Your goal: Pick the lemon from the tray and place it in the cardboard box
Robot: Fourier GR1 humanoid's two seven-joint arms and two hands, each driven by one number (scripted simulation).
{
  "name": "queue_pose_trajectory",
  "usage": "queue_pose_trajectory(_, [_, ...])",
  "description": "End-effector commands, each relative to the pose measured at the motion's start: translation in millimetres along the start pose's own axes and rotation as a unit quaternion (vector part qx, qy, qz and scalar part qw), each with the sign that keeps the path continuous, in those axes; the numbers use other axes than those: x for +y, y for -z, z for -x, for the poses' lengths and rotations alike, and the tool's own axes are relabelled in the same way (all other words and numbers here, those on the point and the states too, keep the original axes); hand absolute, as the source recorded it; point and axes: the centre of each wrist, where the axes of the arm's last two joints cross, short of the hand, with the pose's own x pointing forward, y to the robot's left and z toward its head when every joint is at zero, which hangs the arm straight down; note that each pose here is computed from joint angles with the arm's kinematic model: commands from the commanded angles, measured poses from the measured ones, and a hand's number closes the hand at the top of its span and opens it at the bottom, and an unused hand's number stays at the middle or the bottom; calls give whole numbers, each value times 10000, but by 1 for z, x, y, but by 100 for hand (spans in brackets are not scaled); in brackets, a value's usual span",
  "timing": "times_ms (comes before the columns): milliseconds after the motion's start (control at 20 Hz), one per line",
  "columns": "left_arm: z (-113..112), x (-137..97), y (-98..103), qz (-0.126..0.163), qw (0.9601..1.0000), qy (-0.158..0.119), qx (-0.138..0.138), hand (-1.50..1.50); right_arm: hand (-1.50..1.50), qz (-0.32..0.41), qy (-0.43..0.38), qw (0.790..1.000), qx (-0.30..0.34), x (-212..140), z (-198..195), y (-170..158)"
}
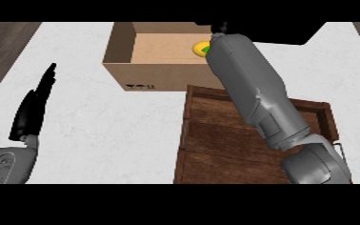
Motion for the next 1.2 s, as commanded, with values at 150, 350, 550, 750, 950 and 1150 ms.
queue_pose_trajectory(150, [19, 4, -5, -255, 9994, 95, 199, 0, -150, 514, 1111, 9925, 67, -6, 0, -3])
queue_pose_trajectory(350, [24, 13, -19, -303, 9987, 57, 414, 0, -150, 482, 1234, 9911, 119, -13, 2, -9])
queue_pose_trajectory(550, [43, 25, -22, -362, 9980, 48, 512, 0, -150, 397, 1191, 9917, 273, -11, 27, -32])
queue_pose_trajectory(750, [46, 34, -31, -484, 9969, 91, 617, 0, -150, 394, 1067, 9930, 331, -25, 70, -43])
queue_pose_trajectory(950, [34, 32, -32, -551, 9961, 61, 687, 0, -150, 241, 920, 9951, 253, -49, 94, -65])
queue_pose_trajectory(1150, [38, 38, -35, -567, 9963, 104, 636, 0, -150, -94, 661, 9973, 320, -82, 107, -84])
